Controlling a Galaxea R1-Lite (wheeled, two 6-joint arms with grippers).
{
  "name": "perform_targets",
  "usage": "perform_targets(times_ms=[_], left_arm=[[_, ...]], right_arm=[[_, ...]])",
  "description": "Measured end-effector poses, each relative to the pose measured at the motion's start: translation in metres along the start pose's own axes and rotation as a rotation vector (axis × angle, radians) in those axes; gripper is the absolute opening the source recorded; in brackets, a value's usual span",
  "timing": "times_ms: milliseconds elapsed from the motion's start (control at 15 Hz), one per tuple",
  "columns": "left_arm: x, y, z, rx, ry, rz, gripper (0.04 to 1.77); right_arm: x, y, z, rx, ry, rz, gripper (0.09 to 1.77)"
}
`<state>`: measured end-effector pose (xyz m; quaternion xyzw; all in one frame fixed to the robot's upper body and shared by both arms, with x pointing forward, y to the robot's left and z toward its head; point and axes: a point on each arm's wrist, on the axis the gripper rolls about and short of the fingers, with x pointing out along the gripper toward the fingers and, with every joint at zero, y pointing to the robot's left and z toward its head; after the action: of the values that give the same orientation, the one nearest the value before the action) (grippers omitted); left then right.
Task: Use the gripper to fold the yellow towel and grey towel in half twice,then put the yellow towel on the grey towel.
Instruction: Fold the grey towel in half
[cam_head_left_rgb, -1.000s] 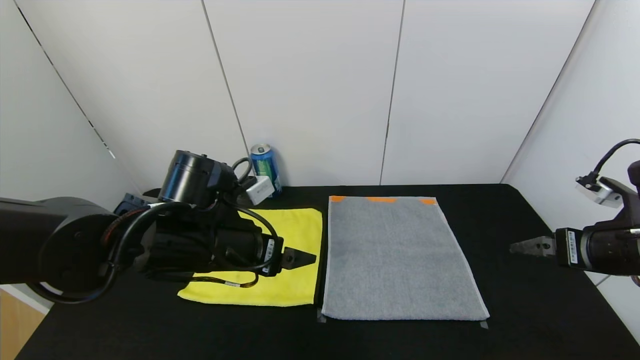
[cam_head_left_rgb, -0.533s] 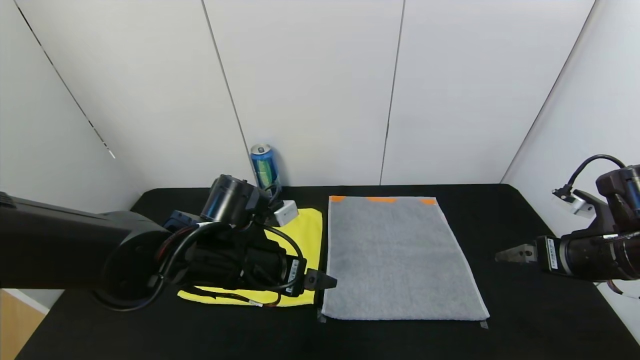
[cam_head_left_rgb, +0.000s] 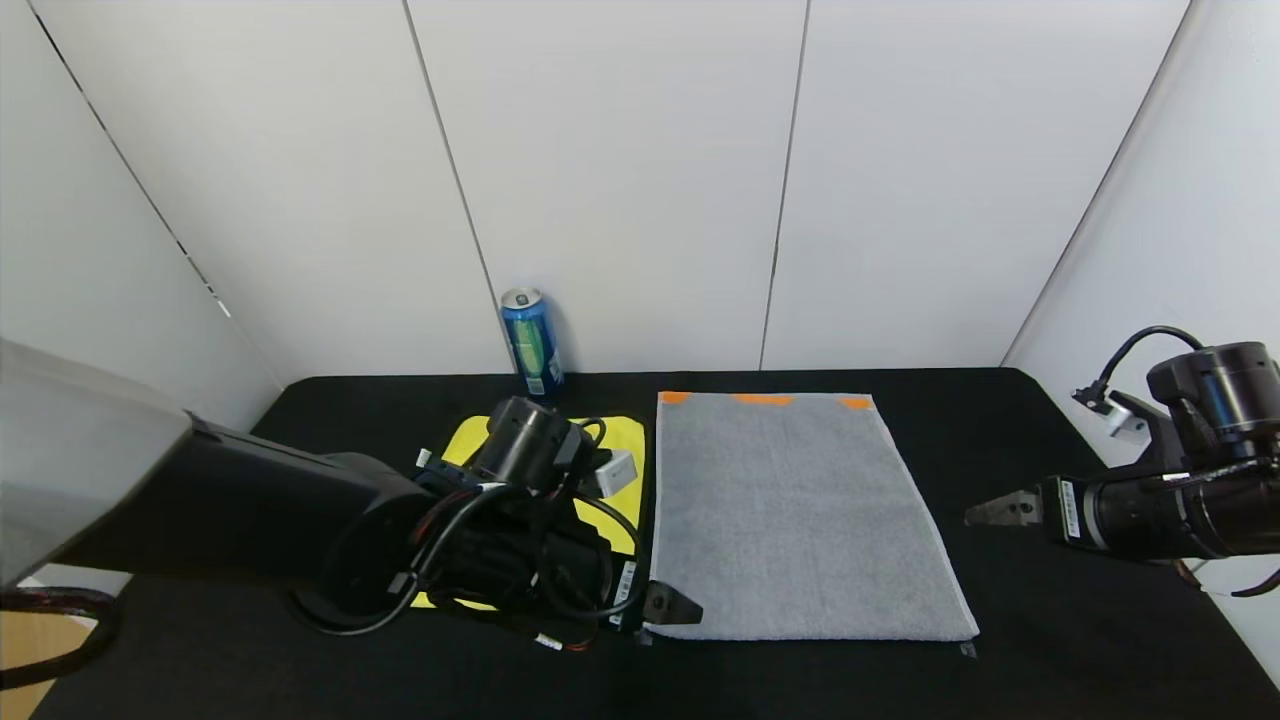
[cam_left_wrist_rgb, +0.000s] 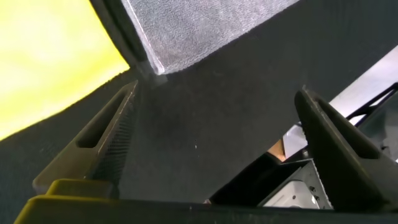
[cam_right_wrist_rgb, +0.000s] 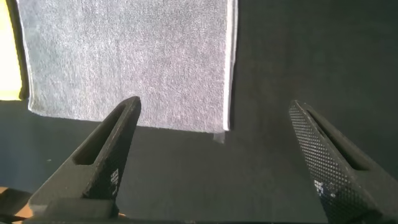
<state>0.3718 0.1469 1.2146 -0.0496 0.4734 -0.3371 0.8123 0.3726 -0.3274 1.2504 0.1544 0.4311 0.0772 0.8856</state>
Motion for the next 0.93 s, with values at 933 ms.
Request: perform_targets(times_ms=[933], left_arm=[[0.045, 0.014, -0.004, -0.003, 0.041, -0.02, 1.72]], right_arm=[[0.019, 0.003, -0.002, 0.02, 0.022, 0.016, 1.71]])
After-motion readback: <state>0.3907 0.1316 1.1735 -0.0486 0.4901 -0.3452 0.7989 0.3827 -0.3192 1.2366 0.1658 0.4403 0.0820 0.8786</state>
